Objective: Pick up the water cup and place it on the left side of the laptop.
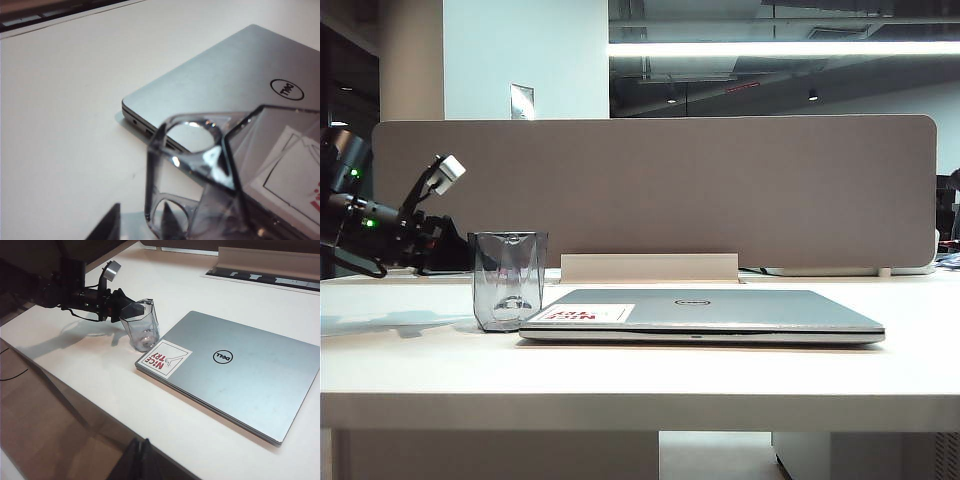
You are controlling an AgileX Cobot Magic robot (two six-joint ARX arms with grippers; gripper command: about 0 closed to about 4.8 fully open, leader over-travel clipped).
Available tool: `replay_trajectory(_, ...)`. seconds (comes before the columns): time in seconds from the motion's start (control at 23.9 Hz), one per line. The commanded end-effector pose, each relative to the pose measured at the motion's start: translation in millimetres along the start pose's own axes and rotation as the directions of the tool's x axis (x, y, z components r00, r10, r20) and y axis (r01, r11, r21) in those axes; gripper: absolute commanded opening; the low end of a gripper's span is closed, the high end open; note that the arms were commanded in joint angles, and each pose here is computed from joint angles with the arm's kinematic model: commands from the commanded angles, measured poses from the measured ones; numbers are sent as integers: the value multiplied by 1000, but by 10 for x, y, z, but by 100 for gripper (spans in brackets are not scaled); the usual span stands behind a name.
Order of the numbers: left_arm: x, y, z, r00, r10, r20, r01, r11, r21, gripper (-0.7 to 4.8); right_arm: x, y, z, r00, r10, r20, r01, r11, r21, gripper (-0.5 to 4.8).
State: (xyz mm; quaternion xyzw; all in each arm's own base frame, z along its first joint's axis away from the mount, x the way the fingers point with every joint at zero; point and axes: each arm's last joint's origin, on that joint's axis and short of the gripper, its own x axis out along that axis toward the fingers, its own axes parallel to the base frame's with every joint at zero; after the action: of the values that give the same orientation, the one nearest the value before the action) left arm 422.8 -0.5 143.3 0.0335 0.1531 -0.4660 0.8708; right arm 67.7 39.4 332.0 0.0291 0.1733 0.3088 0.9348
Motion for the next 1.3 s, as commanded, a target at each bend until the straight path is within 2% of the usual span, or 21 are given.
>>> replay_trajectory(0.04,16,25,30,999,-27,23,26,999,22,96,-3,0,12,1000,-7,11,7,1000,-6,-7)
replay_trajectory(0.59,215,52,51,998,-53,33,51,997,56,73,-2,-6,-1,1000,-24,-1,24,1000,-4,-7)
replay_trajectory(0.75,244,41,53,998,-56,38,54,996,68,-7,-3,-7,-12,1000,-26,-11,26,1000,-2,-7)
replay_trajectory(1.05,216,62,47,998,-48,38,46,997,58,-6,-3,-6,-11,1000,-24,-11,24,1000,-1,-7)
replay_trajectory(1.3,139,133,22,1000,22,22,-23,999,41,-6,-3,-6,-12,1000,-24,-12,24,1000,-2,-7)
